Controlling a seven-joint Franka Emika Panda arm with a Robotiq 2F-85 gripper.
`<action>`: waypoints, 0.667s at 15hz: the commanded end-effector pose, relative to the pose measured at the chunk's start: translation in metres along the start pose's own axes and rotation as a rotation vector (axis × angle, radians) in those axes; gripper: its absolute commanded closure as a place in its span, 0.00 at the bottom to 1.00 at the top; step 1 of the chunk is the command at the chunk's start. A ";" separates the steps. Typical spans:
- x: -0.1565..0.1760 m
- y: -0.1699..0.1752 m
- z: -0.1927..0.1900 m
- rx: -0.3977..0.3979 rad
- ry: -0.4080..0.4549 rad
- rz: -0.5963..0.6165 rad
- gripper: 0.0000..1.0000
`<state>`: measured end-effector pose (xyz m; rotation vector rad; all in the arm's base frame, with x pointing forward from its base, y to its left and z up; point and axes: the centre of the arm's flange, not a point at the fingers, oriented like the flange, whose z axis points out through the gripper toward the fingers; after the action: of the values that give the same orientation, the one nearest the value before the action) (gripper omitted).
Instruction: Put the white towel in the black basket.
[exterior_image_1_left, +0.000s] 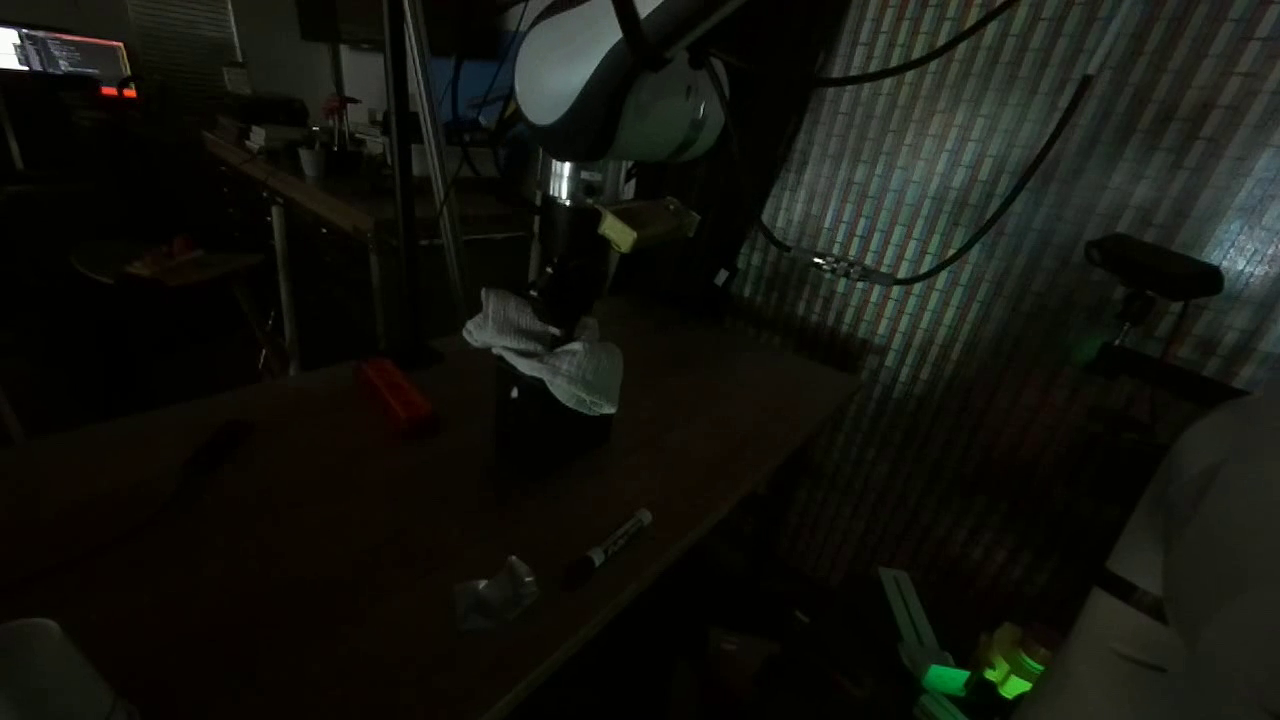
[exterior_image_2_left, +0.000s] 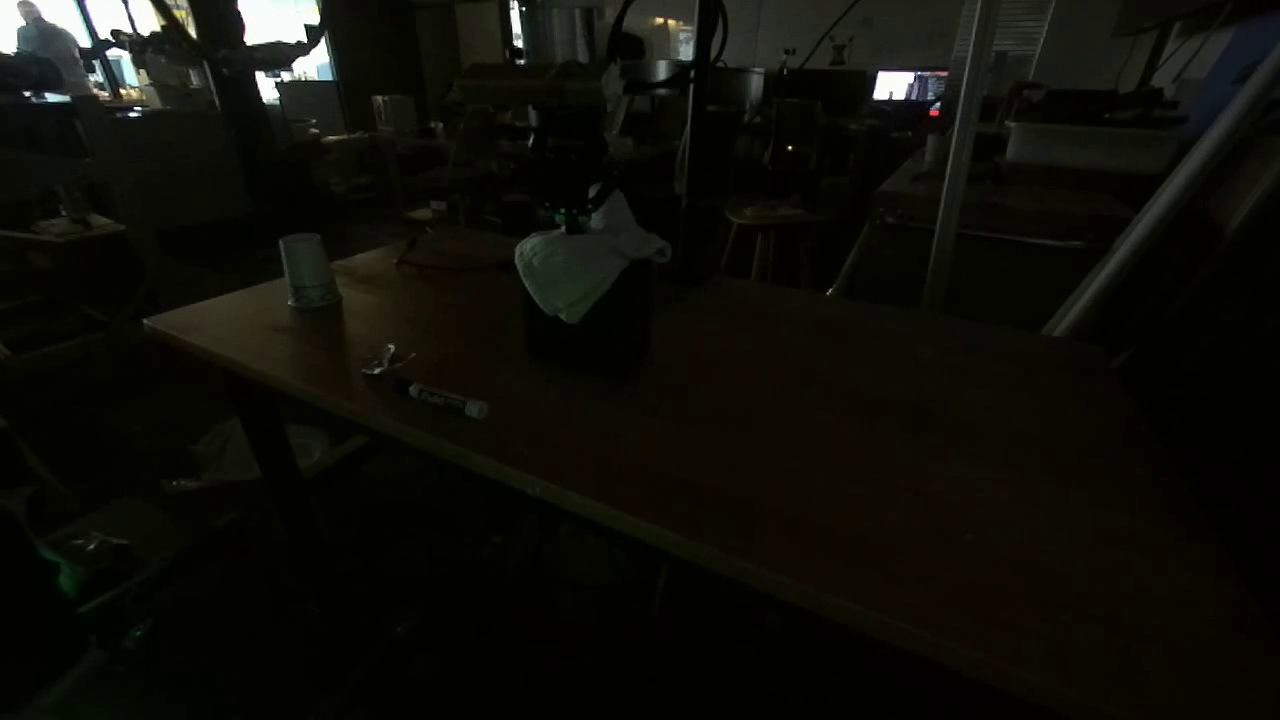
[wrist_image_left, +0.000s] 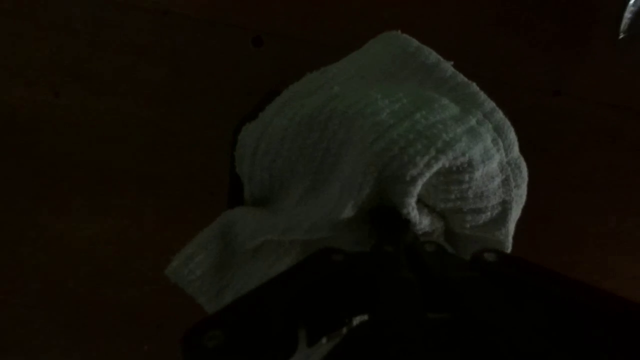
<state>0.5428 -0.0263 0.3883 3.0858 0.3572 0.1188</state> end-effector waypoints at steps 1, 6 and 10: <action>0.005 0.000 0.019 0.011 -0.005 0.011 1.00; 0.009 -0.001 0.053 0.044 -0.030 0.022 1.00; 0.010 -0.005 0.086 0.089 -0.054 0.035 1.00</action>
<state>0.5527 -0.0252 0.3300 3.1375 0.3151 0.0417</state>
